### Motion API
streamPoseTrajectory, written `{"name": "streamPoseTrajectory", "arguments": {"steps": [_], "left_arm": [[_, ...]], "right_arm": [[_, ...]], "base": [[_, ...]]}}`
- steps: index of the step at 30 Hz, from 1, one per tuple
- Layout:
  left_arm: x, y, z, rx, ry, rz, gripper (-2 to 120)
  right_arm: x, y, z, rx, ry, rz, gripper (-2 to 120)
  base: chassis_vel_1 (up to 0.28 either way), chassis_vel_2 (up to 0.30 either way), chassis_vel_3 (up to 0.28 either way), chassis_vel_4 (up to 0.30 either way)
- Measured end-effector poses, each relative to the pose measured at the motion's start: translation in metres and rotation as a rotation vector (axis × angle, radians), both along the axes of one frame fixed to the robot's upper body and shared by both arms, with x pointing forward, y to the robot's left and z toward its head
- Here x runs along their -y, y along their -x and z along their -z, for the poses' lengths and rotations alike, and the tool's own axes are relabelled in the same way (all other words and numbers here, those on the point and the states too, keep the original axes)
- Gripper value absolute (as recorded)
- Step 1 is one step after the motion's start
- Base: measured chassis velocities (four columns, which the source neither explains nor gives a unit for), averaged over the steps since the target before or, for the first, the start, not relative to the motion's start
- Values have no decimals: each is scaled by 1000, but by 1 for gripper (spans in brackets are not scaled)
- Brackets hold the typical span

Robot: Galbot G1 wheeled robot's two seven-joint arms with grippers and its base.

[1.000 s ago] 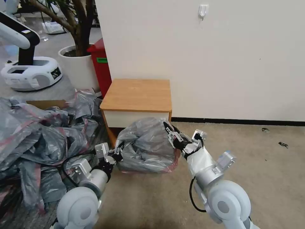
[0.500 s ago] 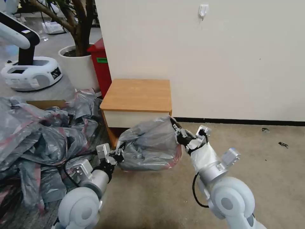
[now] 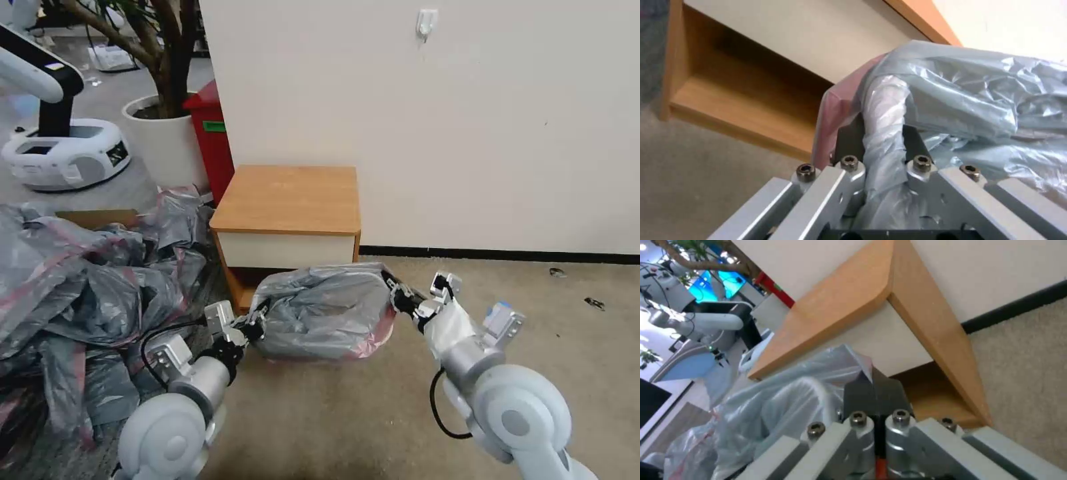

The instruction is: Pick up the garbage bag from the table and place it over the trash can.

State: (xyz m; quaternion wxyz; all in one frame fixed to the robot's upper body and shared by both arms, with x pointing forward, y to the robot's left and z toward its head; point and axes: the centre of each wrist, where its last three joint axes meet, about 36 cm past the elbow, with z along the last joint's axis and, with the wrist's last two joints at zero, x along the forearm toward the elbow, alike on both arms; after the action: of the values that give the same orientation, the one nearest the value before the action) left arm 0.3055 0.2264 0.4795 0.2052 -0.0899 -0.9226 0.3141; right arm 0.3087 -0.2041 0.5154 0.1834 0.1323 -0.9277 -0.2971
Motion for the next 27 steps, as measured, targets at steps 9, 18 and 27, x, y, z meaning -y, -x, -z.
{"name": "streamPoseTrajectory", "arguments": {"steps": [9,18,27], "left_arm": [[-8,-13,-4,-75,117,-15,6],[-18,-15,-7,-85,135,21,6],[-18,-11,-8,-84,140,39,6]], "right_arm": [[-7,10,10,27,-16,11,0],[4,-13,50,165,51,-59,0],[14,-29,77,216,110,-74,0]], "base": [[0,0,0,0],[0,0,0,0],[0,0,0,0]]}}
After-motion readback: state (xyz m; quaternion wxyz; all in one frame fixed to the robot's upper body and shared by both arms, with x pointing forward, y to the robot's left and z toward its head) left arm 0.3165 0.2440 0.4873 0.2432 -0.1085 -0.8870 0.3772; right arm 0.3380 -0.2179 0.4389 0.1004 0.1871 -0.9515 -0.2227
